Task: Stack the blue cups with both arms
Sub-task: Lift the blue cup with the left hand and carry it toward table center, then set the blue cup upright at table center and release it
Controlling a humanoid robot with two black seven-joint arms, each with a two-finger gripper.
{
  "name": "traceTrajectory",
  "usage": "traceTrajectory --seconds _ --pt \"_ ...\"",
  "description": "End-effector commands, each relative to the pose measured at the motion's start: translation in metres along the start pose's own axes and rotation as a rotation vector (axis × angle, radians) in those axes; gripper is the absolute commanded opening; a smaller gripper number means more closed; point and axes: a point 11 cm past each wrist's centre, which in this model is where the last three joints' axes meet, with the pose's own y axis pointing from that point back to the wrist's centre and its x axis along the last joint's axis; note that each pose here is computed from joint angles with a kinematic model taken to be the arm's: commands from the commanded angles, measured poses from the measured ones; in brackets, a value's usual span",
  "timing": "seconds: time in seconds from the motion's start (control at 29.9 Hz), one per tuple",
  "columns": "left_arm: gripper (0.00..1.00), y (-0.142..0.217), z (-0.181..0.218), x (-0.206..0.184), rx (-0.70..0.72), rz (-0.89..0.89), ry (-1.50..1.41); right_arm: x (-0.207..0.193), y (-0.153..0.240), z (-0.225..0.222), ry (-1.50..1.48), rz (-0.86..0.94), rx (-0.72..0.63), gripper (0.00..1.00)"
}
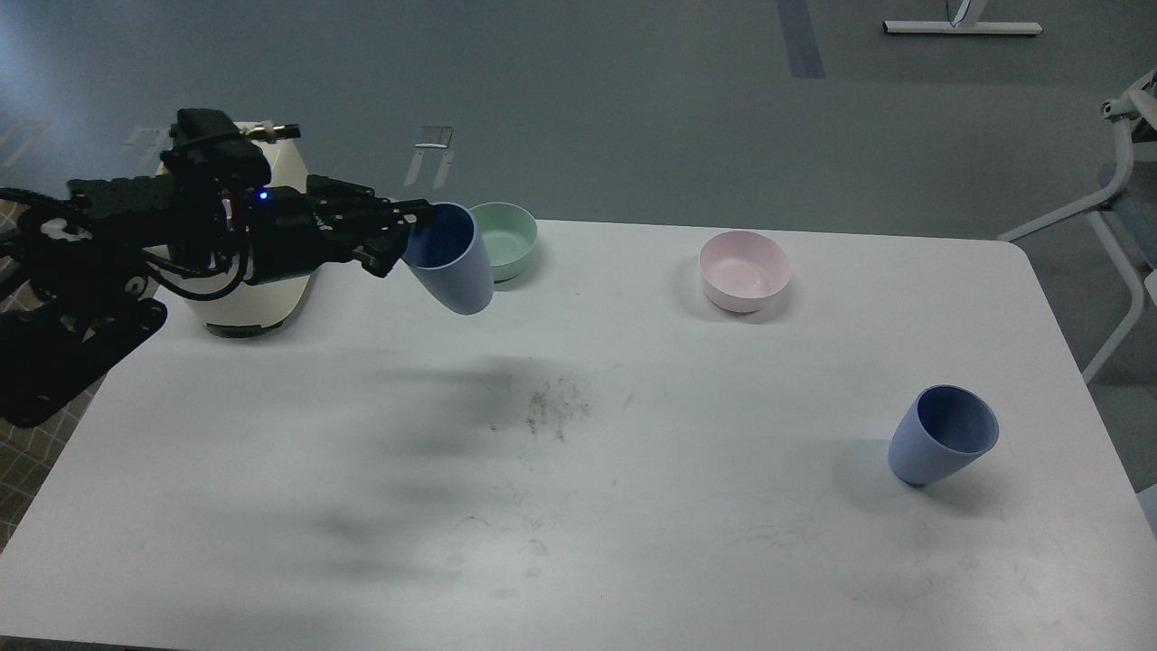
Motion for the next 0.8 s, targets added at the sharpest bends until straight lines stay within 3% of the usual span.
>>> traceTrajectory --seconds 0.0,0.37,0.77 --pt "0.05 -0.050 0.029 0.007 -0.095 -0.036 -0.011 0.006 0.005 -0.003 -0.004 0.013 0.009 1.00" --pt "0.05 -0.089 0.058 -0.035 -0.157 -0.158 -0.037 0.007 0.013 0.002 0.007 0.011 -0.006 1.00" --pt "0.08 -0.114 0.070 -0.045 -0.175 -0.168 0.007 0.006 0.015 0.006 0.007 0.010 -0.015 1.00"
